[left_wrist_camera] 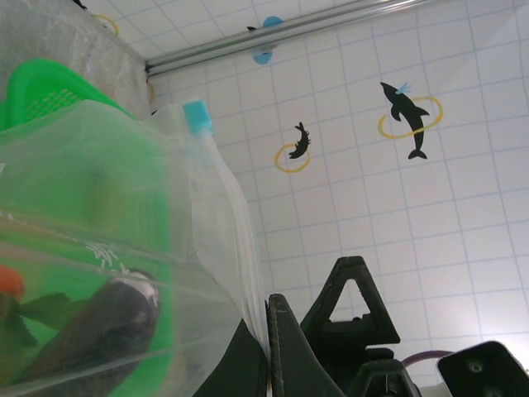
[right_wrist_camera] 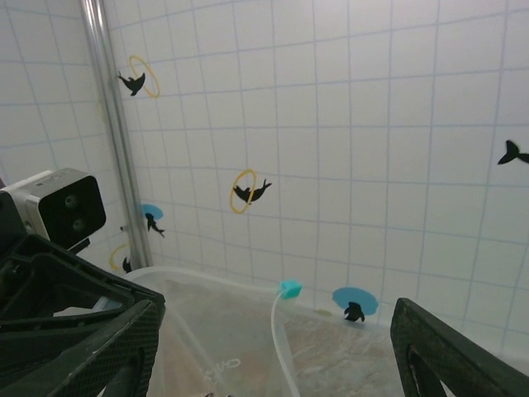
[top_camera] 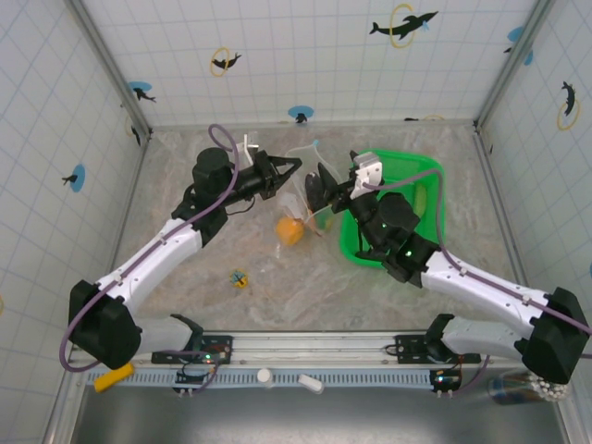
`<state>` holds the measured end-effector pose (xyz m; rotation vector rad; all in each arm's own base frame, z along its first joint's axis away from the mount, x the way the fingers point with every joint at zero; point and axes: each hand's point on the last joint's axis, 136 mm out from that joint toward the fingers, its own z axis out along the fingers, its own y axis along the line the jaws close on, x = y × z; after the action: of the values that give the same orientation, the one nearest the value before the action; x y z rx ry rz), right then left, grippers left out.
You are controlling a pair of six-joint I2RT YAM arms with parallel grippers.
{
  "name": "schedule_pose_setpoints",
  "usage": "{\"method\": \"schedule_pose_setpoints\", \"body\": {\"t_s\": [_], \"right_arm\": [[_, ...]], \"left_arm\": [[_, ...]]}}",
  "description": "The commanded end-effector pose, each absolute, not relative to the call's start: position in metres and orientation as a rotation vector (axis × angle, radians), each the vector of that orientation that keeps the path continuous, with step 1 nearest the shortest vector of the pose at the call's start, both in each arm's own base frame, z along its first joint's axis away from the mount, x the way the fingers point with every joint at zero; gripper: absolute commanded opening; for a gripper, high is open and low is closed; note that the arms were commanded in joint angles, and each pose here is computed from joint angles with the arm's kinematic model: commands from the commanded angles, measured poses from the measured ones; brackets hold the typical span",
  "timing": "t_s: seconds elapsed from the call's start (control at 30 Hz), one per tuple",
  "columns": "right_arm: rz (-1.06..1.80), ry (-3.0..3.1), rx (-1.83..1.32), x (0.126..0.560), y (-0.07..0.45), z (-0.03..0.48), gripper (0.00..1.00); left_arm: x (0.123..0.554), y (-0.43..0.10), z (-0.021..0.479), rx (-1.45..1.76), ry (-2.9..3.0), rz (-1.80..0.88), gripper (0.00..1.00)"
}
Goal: Place the food in the zip-top bag and seal the zipper
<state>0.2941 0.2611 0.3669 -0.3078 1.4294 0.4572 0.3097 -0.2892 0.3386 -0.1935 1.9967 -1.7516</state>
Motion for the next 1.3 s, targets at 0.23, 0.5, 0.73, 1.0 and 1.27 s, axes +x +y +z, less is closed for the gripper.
{"method": "schedule_pose_setpoints", "body": {"t_s": [0.23,0.5,0.73,1.0,1.27], "right_arm": [[0.598,1.727,-0.307,0.315,0.249,0.373,0.64],[0.611,1.83,-0.27,0.323,0.223,0.377,0.65],[0.288,2.086,0.063,0.362,0.133,0.304,0.7],[-0.127,2.401,0.289,0.385,0.064,0.185,0.91],[-0.349,2.618,0.43,0.406,0.037,0.107,0.86]], "left_arm": [[0.308,-0.285,0.363,0.039,1.999,-1.559,0.0],[0.313,-0.274,0.378,0.175,2.051,-1.294,0.0],[0.324,-0.268,0.355,0.208,2.14,-1.137,0.0],[0.323,-0.278,0.324,0.214,2.132,-1.221,0.0],[0.316,-0.288,0.307,0.231,2.127,-1.332,0.0]]}}
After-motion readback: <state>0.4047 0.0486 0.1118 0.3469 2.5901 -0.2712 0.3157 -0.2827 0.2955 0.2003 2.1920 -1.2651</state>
